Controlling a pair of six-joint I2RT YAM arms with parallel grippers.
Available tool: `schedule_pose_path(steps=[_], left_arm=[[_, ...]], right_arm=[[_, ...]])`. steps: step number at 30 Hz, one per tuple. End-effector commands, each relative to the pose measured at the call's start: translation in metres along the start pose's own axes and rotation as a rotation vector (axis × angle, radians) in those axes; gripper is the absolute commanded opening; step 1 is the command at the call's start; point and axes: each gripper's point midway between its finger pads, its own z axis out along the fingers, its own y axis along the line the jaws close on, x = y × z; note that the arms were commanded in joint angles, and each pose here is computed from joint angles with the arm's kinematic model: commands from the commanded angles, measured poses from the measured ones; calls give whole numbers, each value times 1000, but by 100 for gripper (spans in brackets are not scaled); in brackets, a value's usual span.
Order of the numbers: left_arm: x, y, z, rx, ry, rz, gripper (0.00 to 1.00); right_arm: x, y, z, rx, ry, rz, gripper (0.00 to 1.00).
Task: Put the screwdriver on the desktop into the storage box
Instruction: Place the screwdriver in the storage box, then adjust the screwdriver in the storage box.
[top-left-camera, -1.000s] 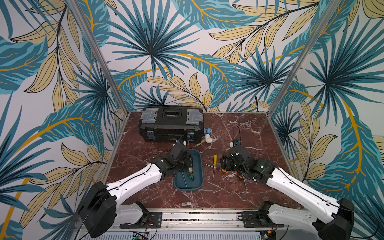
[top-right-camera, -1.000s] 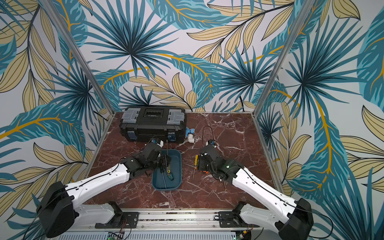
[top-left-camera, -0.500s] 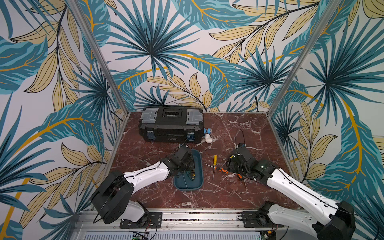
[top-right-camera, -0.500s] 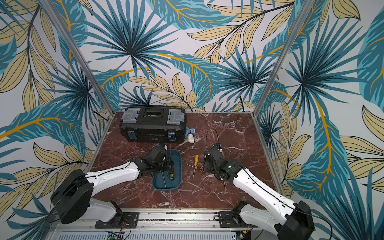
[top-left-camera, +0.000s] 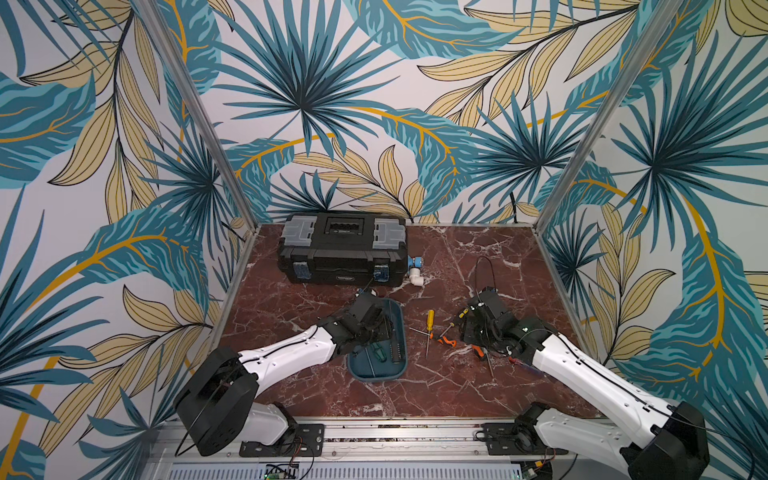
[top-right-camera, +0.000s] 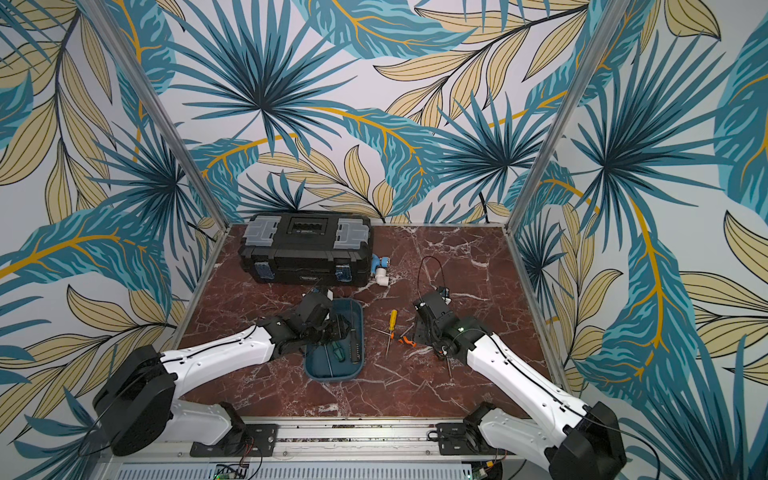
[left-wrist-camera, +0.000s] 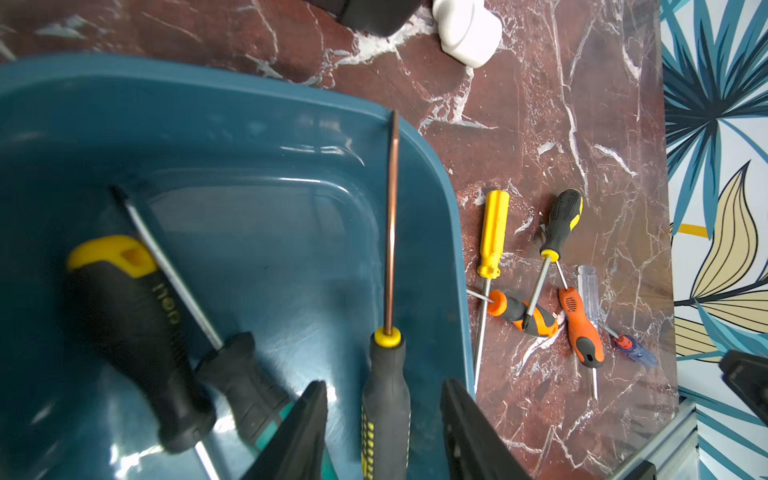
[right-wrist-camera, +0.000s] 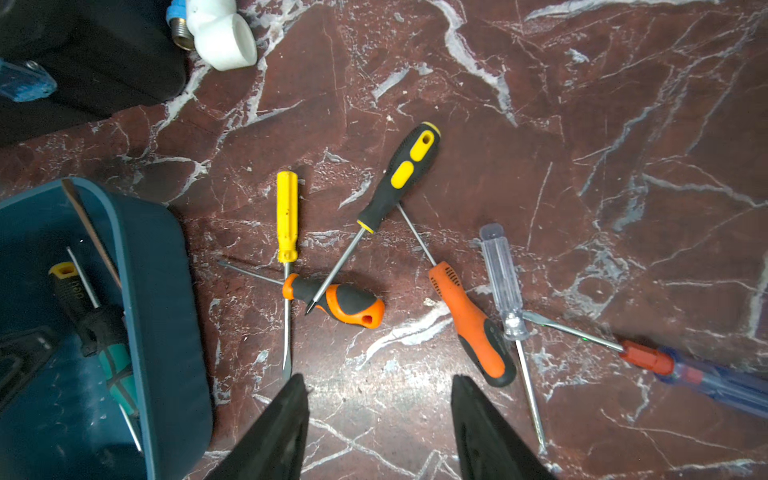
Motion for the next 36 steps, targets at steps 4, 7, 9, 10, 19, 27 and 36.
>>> schedule_pose_path(steps=[4,7,9,10,19,27,36], left_arm=[[-25,-12,-50,27,-118,55,48],[-33,-18,-63,57,-166,80,52],[-34,-28,-61,101,-161,115,53],[-33,-32,-56,108,-150,125,53],[-20,-37,17,100,-36,135,47],[-15,-26,44,47,-10,137,43],[-9,-14,57,-2,10,129,29]], right_arm=[[20,-15,15,56,97,-28,59],[25,-8,23,43,144,-44,54],[27,-4,27,43,167,-49,49],[27,-3,29,41,172,-50,45],[28,-3,26,26,163,-34,40],[32,-6,29,37,175,-43,38],[26,-1,29,30,165,-53,35]])
